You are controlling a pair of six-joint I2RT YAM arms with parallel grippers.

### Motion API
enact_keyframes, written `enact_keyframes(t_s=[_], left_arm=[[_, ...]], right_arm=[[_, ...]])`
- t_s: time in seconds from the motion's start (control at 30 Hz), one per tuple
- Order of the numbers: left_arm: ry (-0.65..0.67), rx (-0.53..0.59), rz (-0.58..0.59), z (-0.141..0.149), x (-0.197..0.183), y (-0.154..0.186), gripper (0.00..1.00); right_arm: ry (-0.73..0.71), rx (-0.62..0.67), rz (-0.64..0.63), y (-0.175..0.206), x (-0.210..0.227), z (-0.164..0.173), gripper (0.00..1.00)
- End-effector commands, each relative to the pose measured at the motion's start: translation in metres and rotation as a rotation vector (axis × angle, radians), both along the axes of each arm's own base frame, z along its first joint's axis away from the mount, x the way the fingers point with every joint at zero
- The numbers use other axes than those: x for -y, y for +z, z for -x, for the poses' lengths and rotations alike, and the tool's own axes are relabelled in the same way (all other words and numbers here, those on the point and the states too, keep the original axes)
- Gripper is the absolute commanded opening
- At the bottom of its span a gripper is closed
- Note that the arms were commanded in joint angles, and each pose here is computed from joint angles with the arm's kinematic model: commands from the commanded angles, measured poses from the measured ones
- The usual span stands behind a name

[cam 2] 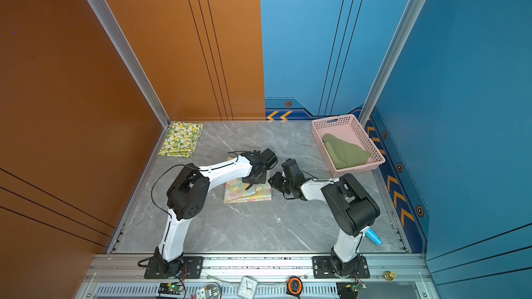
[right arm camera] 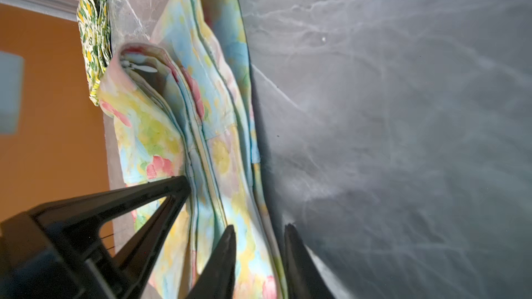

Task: Fold and stack skirts
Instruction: Smooth out the skirt at the center of the table.

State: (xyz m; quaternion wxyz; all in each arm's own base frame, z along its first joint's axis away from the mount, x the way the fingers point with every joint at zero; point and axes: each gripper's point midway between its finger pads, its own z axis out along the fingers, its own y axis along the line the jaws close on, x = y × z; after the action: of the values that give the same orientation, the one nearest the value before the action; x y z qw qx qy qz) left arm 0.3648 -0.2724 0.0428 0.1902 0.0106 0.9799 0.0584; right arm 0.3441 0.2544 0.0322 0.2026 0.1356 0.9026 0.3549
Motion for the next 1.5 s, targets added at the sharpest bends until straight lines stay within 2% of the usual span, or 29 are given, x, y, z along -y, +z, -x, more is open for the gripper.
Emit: enact_keyframes(t_s=[0.0, 0.1, 0.23, 0.63, 0.93, 1.2, 1.47], left_arm=[[0.002, 0.025, 0.041, 0.0, -0.003, 0.024, 0.0], [0.0, 0.036, 0.063, 0.001, 0.001, 0.032, 0.0], [0.001, 0.051, 0.096, 0.0, 0.008, 0.04, 0.0], [0.006, 0.021, 0.132, -0.01, 0.03, 0.025, 0.0], [0.018, -0.018, 0.147, -0.002, 0.034, 0.003, 0.0], [0.013, -0.027, 0.179, 0.001, 0.045, 0.001, 0.0], [-0.011, -0.024, 0.213, 0.018, 0.051, 0.009, 0.0]], right_arm=[[-0.018, 0.002, 0.014, -0.011, -0.002, -0.005, 0.18], [-0.023, 0.001, -0.004, -0.014, -0.006, -0.005, 0.06], [-0.023, 0.007, -0.03, -0.016, -0.012, -0.006, 0.0], [-0.009, 0.004, -0.036, -0.02, -0.02, 0.0, 0.0], [-0.012, -0.009, -0.047, -0.027, -0.022, 0.001, 0.0], [-0.02, -0.012, -0.057, -0.03, -0.023, 0.005, 0.0], [-0.029, -0.014, -0.069, -0.031, -0.023, 0.006, 0.0]])
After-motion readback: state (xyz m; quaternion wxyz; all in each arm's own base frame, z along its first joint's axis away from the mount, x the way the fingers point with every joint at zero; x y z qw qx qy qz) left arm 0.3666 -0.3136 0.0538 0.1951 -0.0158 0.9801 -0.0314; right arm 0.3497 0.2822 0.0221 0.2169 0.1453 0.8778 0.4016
